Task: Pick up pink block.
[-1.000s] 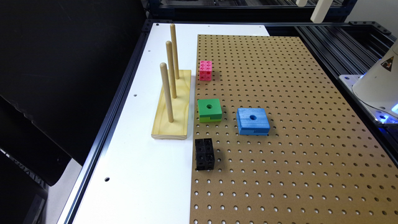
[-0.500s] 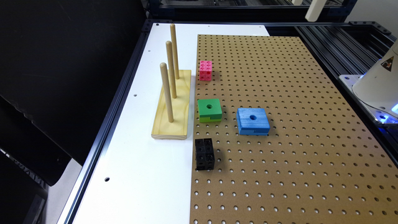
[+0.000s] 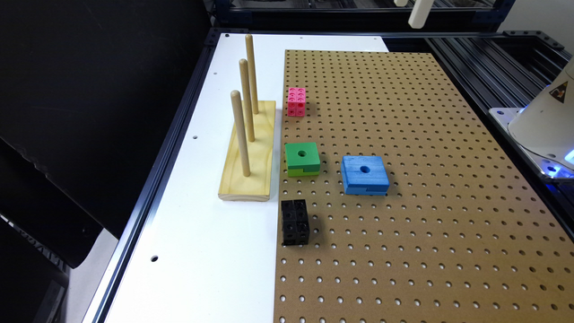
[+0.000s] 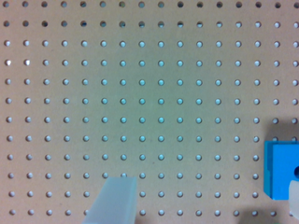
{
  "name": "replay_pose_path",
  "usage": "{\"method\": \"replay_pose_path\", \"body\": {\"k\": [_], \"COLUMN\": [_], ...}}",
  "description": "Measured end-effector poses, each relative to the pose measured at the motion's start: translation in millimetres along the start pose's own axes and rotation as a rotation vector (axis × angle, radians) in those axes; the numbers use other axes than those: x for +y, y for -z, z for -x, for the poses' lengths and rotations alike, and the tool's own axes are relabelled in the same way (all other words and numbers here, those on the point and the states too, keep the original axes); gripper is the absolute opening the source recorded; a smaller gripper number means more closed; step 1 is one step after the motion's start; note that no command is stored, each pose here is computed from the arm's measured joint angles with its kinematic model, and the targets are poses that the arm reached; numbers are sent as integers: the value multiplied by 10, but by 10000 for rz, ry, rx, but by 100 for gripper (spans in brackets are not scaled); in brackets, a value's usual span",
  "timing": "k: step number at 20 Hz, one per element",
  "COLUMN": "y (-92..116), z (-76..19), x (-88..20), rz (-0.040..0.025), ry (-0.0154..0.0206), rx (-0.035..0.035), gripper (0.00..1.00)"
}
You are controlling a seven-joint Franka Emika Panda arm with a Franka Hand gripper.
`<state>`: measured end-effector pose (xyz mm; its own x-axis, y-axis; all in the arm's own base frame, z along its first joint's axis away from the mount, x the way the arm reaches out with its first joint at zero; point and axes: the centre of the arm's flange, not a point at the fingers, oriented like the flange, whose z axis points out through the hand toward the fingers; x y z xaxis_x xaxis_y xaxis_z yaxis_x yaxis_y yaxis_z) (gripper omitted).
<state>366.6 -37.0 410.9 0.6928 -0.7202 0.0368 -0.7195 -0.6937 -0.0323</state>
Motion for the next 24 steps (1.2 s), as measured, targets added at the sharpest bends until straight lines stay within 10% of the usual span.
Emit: {"method": "replay_pose_path", "body": {"k": [15,24], "y": [10,-46], "z": [-584,-1265], "x": [-95,-131], "rz": [34,-14], "ry": [15,5], "rx": [-121,-82], "gripper": [100,100]}}
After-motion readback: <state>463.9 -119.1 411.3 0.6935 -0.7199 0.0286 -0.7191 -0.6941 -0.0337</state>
